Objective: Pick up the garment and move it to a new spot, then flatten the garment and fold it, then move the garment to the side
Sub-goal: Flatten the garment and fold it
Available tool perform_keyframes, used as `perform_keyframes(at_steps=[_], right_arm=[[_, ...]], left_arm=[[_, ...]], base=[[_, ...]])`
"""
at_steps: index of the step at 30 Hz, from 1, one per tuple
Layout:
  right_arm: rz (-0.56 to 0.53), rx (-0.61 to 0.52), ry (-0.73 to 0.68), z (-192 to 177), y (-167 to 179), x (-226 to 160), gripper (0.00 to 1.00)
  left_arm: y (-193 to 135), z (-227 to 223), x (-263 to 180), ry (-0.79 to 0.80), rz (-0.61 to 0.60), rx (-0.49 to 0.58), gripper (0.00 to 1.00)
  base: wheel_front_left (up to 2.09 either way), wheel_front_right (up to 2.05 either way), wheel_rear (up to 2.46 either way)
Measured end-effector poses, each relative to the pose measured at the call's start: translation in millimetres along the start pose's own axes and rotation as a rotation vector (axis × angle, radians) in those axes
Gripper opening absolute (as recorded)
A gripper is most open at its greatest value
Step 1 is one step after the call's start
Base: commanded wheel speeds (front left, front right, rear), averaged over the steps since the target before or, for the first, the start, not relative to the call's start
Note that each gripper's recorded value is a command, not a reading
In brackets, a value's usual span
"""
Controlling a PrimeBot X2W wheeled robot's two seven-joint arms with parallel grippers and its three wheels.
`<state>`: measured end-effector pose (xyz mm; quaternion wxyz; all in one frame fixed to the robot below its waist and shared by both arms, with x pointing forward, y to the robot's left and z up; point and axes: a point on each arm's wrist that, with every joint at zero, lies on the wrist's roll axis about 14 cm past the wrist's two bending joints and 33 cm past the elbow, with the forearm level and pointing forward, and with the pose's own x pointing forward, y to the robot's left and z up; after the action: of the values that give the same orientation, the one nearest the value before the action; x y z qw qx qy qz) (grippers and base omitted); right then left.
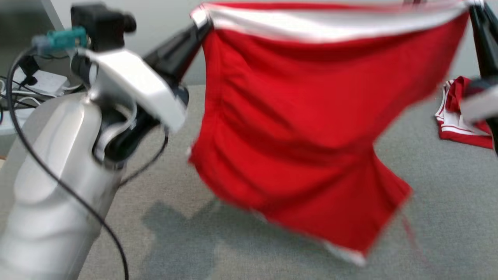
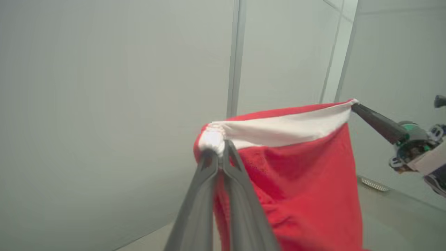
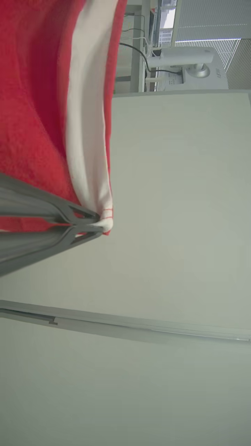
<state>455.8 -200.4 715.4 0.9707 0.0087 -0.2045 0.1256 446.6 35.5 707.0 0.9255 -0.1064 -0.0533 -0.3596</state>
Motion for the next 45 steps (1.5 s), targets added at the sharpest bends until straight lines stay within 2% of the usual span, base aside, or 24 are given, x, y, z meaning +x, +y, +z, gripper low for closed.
perform_keyframes(at_steps=[2,4,7,9,11,13,17,19,21,24,28,35,39,45], right_arm=[[-0.014,-0.012,-0.012,-0.6,-5.7,26.2,0.00],[-0.036,-0.064,-0.124,29.3,-17.2,51.3,0.00],[-0.032,-0.165,-0.267,86.1,-21.9,80.6,0.00],[-0.010,-0.209,-0.308,102.7,-17.9,91.8,0.00],[0.025,-0.228,-0.251,76.7,-10.6,96.7,0.00],[0.064,-0.227,-0.104,13.5,-3.4,90.0,0.00],[0.078,-0.128,0.267,-136.0,2.1,29.9,0.00],[0.062,-0.071,0.398,-183.8,3.0,-4.0,0.00],[0.042,-0.020,0.473,-210.9,3.9,-27.2,0.00],[0.018,0.031,0.531,-230.9,5.0,-51.0,0.00],[-0.005,0.077,0.559,-237.8,5.6,-77.2,0.00],[0.022,0.164,0.666,-250.9,26.3,-136.1,0.00],[0.038,0.181,0.766,-259.0,33.2,-166.7,0.00],[0.048,0.210,0.855,-260.5,41.7,-193.4,0.00]], left_arm=[[14.8,9.3,23.1,-0.063,0.037,-0.003,0.00],[20.5,37.1,44.9,-0.178,0.051,0.027,0.00],[0.0,85.3,67.0,-0.364,-0.022,0.104,0.00],[-14.1,92.4,76.7,-0.410,-0.087,0.111,0.00],[-10.3,59.2,84.7,-0.339,-0.104,0.080,0.00],[6.1,1.9,83.2,-0.217,-0.081,0.024,0.00],[33.6,-133.7,49.2,0.074,-0.001,-0.090,0.00],[35.4,-181.5,31.3,0.180,0.023,-0.133,0.00],[33.1,-211.7,20.5,0.249,0.030,-0.161,0.00],[33.4,-230.9,12.7,0.293,0.032,-0.158,0.00],[20.5,-237.3,4.3,0.300,-0.011,-0.115,0.00],[-3.2,-270.6,-47.4,0.416,-0.086,-0.040,0.00],[-3.4,-284.3,-72.3,0.469,-0.084,-0.025,0.00],[0.2,-298.4,-100.6,0.533,-0.073,-0.008,0.00]], base=[[0.00,0.00,0.00],[0.00,0.00,0.00],[0.00,0.00,0.00],[0.00,0.00,0.00],[0.00,0.00,0.00],[0.00,0.00,0.00],[0.00,0.00,0.00],[0.00,0.00,0.00],[0.00,0.00,0.00],[0.00,0.00,0.00],[0.00,0.00,0.00],[0.00,0.00,0.00],[0.00,0.00,0.00],[0.00,0.00,0.00]])
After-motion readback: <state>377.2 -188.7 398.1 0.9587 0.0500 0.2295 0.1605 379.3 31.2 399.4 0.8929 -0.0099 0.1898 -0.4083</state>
